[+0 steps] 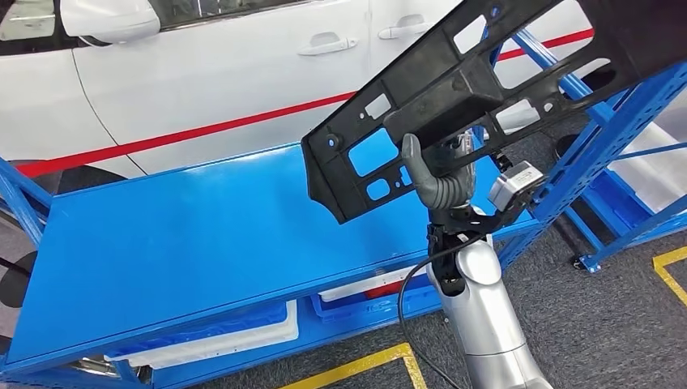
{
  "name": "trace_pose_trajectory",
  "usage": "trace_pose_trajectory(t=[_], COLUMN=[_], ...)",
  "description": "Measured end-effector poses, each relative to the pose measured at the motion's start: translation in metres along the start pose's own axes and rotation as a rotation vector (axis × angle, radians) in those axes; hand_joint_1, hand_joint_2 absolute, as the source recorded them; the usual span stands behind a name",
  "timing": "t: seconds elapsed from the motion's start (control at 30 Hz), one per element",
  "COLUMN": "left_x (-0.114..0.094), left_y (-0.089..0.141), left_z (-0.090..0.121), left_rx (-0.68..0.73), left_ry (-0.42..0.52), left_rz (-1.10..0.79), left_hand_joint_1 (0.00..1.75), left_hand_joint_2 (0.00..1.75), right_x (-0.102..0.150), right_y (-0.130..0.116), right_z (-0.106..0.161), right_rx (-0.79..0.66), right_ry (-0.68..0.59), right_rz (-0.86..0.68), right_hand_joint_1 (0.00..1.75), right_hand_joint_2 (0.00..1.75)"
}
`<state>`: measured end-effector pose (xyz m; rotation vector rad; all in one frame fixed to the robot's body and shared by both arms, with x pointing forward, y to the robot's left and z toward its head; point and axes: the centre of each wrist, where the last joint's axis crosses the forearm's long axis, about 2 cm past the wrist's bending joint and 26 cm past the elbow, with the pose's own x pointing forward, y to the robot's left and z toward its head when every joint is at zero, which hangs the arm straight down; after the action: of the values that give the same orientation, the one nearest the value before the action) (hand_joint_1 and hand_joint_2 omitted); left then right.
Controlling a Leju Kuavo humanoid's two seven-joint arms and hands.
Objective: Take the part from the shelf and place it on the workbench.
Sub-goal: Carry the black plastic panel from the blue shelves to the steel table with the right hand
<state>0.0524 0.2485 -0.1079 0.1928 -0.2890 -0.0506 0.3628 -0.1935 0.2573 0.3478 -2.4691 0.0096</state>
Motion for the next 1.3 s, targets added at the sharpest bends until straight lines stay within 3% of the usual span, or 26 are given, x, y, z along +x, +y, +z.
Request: trace_pose_trajectory(t=[0.63, 1.3], left_x=[0.001, 0.002], left_y=[0.0, -0.001], left_z=[0.0, 0.0], left_rx=[0.007, -0.002], left_ry=[-0.006, -0.008], left_rz=[0.001, 0.003], left_hand_joint_1=[0.0, 0.0], left_hand_joint_2=[1.75, 1.75], right_x=[-0.004, -0.006], right_y=[0.0, 0.01], right_z=[0.002, 0.024], right_rx=[0.005, 0.04], right_ry=[0.025, 0.056], right_rz=[0.001, 0.019], right_hand_joint_1=[1.68, 1.68], right_hand_joint_2=[1.75, 1.75])
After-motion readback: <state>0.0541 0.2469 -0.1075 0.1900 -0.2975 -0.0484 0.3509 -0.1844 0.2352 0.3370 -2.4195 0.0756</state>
